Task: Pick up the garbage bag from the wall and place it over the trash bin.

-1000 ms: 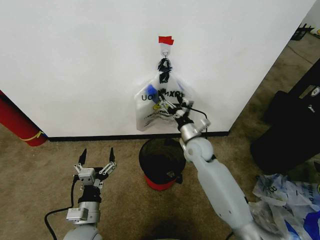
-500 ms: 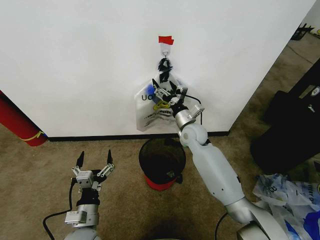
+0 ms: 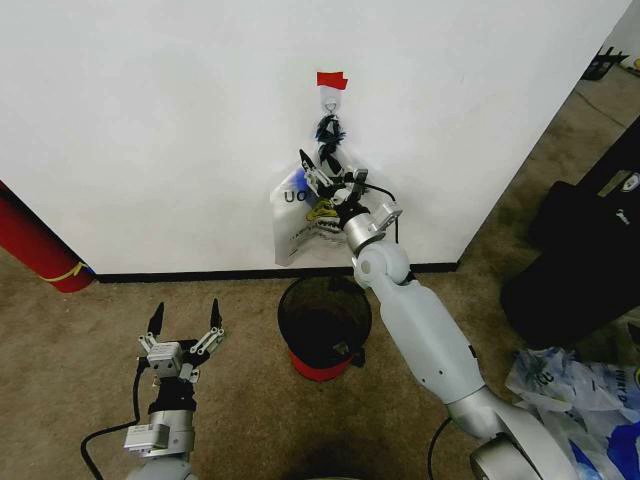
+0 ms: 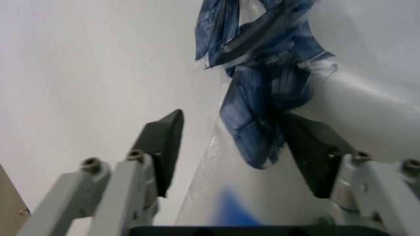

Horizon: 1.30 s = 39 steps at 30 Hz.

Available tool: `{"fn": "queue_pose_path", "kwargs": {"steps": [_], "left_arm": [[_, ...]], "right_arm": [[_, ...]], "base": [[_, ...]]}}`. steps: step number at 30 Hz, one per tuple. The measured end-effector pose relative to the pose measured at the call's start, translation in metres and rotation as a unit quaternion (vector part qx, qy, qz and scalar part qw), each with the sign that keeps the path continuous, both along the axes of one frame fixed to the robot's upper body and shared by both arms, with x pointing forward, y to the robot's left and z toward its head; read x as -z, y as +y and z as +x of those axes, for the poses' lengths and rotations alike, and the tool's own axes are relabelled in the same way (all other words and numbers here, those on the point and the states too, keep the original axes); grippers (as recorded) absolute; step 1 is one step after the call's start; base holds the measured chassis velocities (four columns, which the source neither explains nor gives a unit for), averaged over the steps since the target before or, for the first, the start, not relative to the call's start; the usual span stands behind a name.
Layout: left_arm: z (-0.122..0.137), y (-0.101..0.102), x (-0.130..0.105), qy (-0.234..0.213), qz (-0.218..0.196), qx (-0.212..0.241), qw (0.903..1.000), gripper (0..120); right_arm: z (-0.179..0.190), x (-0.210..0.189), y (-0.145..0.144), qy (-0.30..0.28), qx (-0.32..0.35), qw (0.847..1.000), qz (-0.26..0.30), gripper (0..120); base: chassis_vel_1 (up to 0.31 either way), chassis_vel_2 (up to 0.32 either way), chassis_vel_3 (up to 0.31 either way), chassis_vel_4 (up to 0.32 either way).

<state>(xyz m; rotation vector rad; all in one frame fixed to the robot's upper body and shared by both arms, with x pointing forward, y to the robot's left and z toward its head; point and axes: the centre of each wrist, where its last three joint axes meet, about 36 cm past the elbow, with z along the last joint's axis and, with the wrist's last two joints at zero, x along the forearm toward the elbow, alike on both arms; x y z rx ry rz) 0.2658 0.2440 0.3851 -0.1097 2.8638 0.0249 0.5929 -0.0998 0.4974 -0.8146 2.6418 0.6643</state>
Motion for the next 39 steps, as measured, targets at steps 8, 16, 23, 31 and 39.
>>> {"fn": "queue_pose_path", "kwargs": {"steps": [8, 16, 23, 31, 39], "left_arm": [[-0.004, -0.002, 0.001, 0.002, -0.002, 0.006, 1.0, 100], [-0.004, -0.005, 0.002, 0.002, -0.006, 0.009, 0.9999, 100], [-0.006, -0.008, 0.002, 0.003, -0.007, 0.012, 0.9999, 100], [-0.006, -0.008, 0.0, 0.001, -0.007, 0.013, 0.9999, 100], [-0.008, -0.008, 0.0, 0.002, -0.007, 0.015, 0.9999, 100]], "right_arm": [[-0.005, -0.001, -0.006, -0.006, 0.015, 1.0, -0.003, 24], [-0.011, 0.0, -0.014, -0.01, 0.019, 1.0, -0.011, 0], [-0.014, 0.0, -0.019, -0.01, 0.023, 1.0, -0.012, 0], [-0.023, -0.003, -0.022, -0.009, 0.03, 0.999, -0.013, 0], [-0.041, 0.003, -0.022, -0.019, 0.035, 0.999, -0.036, 5]], "base": [[0.0, 0.0, 0.0, 0.0], [0.0, 0.0, 0.0, 0.0], [0.0, 0.0, 0.0, 0.0], [0.0, 0.0, 0.0, 0.0], [0.0, 0.0, 0.0, 0.0]]}}
